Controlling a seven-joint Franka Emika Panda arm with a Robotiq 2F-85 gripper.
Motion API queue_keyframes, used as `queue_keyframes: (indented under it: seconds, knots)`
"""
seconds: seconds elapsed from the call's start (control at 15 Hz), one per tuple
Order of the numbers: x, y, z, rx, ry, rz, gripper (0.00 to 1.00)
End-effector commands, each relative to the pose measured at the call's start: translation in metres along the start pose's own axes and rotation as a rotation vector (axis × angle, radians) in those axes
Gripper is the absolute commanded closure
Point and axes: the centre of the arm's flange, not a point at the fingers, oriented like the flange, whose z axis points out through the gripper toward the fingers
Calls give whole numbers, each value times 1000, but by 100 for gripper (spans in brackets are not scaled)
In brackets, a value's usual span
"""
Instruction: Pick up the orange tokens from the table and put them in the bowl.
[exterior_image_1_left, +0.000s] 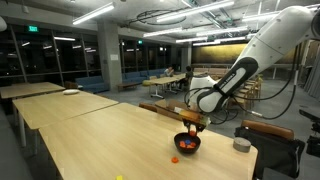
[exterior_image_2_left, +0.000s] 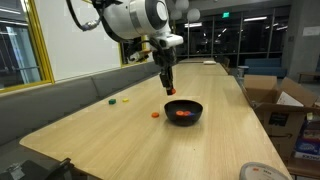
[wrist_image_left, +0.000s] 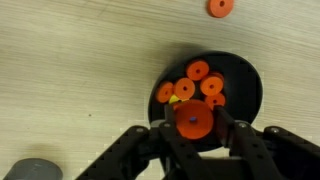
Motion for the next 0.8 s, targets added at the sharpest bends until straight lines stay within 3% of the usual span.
queue_keyframes:
  seconds: [0.0, 0.4, 0.47, 0.53, 0.73]
  knots:
    - [26, -44, 20, -2, -39, -21, 78]
    - [45, -69, 59, -17, -118, -30, 77]
    - [47, -71, 63, -18, -137, -30, 33]
    - [47, -74, 66, -26, -153, -38, 32]
    - [39, -85, 66, -26, -205, -100, 10]
